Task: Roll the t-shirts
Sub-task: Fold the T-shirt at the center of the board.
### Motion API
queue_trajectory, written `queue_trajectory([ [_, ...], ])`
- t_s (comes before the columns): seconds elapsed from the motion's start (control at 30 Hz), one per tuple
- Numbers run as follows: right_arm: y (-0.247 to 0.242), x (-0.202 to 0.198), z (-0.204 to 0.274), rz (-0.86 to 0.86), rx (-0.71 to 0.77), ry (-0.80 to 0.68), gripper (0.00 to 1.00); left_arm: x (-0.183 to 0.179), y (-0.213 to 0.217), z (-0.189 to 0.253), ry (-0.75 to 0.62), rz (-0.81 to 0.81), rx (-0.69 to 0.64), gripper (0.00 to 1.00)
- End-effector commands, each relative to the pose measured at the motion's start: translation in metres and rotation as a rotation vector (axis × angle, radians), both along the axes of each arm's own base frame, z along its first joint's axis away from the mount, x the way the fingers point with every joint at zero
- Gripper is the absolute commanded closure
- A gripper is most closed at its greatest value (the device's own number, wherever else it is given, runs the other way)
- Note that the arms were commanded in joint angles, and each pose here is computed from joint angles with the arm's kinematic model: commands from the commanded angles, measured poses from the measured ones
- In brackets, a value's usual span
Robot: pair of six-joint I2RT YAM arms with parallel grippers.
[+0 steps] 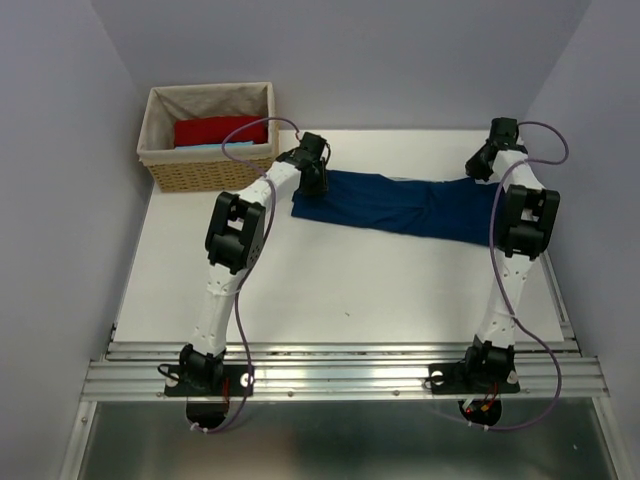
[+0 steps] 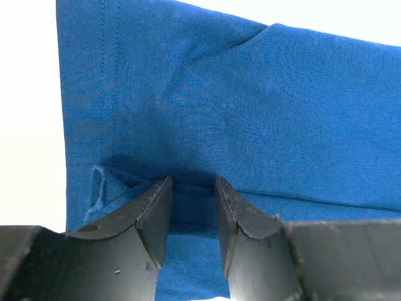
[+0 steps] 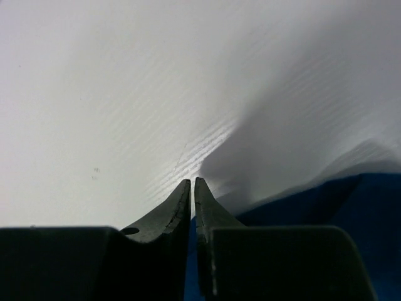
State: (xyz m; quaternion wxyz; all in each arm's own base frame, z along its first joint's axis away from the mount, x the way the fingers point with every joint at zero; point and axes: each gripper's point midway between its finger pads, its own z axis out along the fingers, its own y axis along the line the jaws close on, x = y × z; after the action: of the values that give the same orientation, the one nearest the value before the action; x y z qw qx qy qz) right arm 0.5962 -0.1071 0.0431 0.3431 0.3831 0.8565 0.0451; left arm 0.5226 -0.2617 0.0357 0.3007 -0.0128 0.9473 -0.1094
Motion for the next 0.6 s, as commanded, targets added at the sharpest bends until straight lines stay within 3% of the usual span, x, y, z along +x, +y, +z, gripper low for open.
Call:
queue_trajectory([
  [0.0, -0.009, 0.009, 0.033, 0.012, -0.037, -0.033, 0.87, -0.004, 0.01, 0.005, 0.004, -0.008, 0.046, 0.55],
  [0.13, -0.004, 0.007, 0.084, 0.018, -0.035, -0.135, 0.86, -0.003, 0.009, 0.015, -0.012, -0.004, 0.038, 0.55],
  [0.17, -0.001, -0.005, 0.075, 0.018, -0.028, -0.112, 0.86, -0.002, 0.009, 0.019, -0.02, -0.005, 0.035, 0.56],
  [0.2, 0.0, -0.011, 0.103, 0.019, -0.037, -0.161, 0.85, -0.001, 0.008, 0.027, -0.032, -0.006, 0.026, 0.55],
  [0.27, 0.001, -0.024, 0.111, 0.009, -0.049, -0.17, 0.85, 0.003, 0.006, 0.041, -0.06, -0.006, 0.013, 0.55],
  [0.43, 0.007, -0.091, 0.09, -0.019, -0.066, -0.086, 0.85, 0.017, 0.001, 0.076, -0.14, -0.008, -0.014, 0.56],
  [0.57, 0.01, -0.139, 0.064, -0.046, -0.057, -0.019, 0.85, 0.029, -0.003, 0.077, -0.16, -0.012, -0.011, 0.55],
])
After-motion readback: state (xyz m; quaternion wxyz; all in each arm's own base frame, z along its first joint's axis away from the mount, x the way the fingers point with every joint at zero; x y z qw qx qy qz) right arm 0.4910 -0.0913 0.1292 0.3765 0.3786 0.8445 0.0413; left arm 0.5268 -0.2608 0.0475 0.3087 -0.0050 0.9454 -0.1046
